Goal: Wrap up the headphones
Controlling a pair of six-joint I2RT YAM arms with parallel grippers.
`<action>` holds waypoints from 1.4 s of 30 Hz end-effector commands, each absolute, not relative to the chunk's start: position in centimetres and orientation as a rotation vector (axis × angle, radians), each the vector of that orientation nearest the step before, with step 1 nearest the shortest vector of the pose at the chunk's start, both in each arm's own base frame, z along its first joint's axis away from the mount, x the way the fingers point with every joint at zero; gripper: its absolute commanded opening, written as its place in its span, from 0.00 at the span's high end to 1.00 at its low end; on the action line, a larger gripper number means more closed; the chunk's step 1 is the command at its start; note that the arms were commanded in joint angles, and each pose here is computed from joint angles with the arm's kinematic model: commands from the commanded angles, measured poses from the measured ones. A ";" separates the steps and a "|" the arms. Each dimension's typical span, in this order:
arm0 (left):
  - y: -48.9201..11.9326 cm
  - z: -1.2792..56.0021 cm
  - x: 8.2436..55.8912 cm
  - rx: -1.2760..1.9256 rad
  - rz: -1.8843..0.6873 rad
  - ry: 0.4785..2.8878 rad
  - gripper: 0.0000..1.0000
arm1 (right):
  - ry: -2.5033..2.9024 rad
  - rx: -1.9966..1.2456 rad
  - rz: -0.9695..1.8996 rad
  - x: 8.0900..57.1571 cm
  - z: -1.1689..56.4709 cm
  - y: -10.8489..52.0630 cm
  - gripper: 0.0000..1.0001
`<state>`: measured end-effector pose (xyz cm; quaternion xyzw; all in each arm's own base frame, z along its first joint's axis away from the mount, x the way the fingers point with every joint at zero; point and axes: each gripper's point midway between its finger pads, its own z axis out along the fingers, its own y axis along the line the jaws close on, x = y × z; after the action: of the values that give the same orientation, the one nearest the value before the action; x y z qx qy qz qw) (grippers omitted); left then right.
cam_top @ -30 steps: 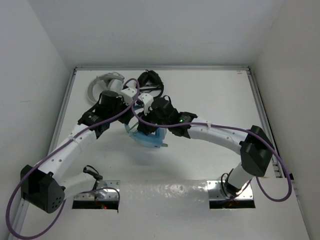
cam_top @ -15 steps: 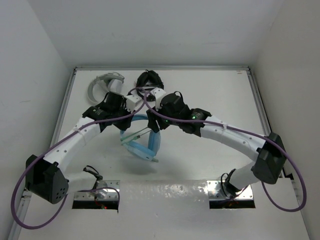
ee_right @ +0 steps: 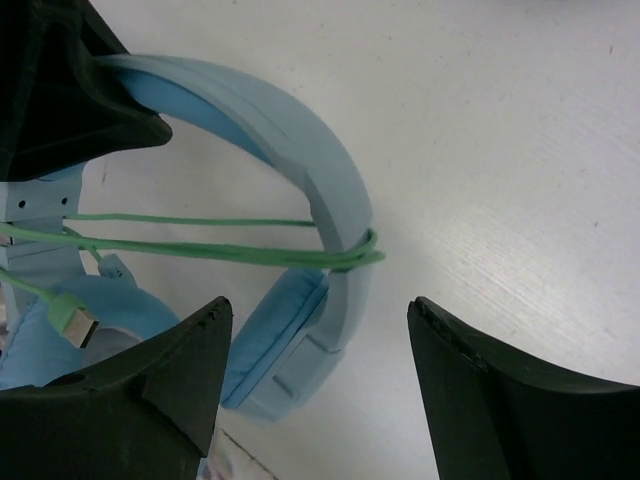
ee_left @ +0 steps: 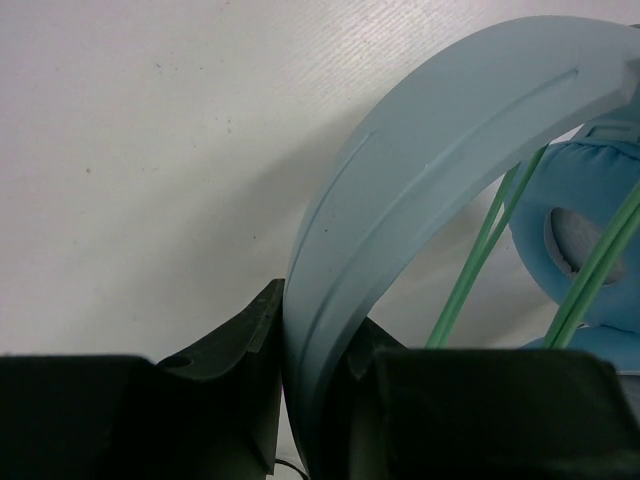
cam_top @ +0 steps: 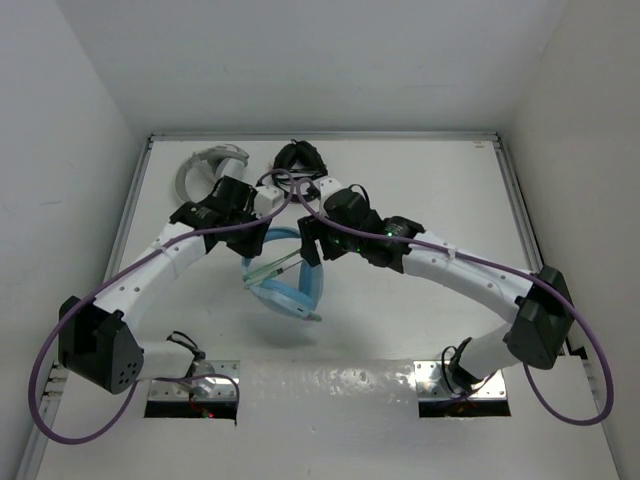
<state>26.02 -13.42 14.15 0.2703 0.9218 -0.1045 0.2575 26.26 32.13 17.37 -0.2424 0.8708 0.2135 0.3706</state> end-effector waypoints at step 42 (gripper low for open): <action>-16.8 23.1 31.4 0.438 -0.417 2.275 0.43 | 2.500 -0.242 0.476 28.5 12.0 30.5 1.00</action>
<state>29.71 -15.68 20.11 0.1791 0.9124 -0.1420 0.3395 26.95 29.87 9.41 -0.1139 0.9453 0.1465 0.2684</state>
